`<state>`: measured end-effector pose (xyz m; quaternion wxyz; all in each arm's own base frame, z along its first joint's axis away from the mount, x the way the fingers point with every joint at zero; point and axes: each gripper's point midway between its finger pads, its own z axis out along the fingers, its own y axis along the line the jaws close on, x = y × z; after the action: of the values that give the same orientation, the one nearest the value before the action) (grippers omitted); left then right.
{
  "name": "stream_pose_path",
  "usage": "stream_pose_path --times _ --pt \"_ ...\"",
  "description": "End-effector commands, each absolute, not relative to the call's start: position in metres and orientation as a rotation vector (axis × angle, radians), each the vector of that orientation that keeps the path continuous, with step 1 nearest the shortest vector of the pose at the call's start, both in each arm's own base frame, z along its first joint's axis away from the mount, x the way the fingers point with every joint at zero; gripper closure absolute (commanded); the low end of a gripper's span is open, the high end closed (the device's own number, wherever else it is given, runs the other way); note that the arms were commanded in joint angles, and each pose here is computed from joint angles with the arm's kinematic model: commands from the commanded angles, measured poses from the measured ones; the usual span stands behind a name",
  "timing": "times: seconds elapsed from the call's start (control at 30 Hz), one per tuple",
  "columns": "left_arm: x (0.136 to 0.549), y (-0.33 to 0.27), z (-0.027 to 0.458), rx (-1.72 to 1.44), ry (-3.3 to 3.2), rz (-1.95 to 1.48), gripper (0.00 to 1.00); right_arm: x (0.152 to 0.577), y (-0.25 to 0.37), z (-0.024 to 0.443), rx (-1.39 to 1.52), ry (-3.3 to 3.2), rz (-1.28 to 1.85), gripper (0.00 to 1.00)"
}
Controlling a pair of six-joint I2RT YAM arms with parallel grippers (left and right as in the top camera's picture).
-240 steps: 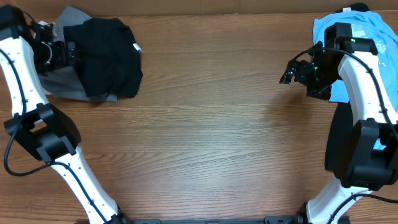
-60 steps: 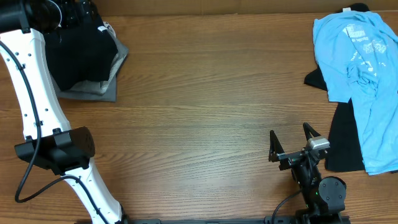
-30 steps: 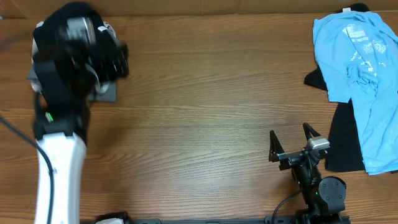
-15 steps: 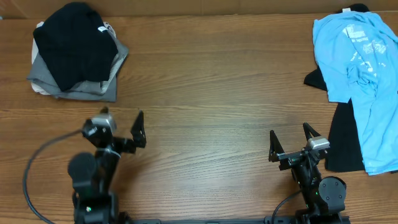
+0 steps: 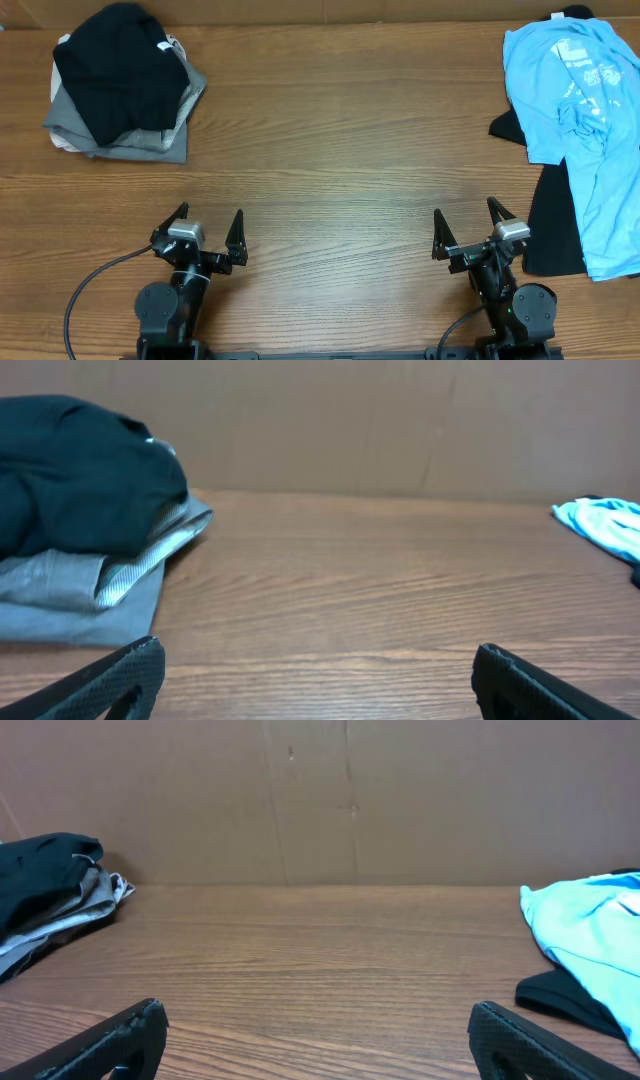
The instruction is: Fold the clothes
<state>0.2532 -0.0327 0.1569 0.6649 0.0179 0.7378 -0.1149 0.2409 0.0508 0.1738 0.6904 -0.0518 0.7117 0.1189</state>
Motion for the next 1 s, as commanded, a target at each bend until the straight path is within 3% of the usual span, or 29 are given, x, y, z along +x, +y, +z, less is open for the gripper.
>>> stream_pose_path --times 0.0,0.23,0.97 --pt "0.249 -0.024 0.139 -0.011 1.726 -0.208 0.0 0.241 0.049 0.172 -0.108 1.588 0.259 0.0" --pt "0.245 -0.023 0.161 0.005 1.631 -0.198 0.0 0.241 0.049 0.172 -0.108 1.588 0.259 0.0" --pt "0.245 -0.023 0.159 0.004 1.638 -0.199 0.0 0.241 0.049 0.172 -0.108 1.588 0.26 0.0"
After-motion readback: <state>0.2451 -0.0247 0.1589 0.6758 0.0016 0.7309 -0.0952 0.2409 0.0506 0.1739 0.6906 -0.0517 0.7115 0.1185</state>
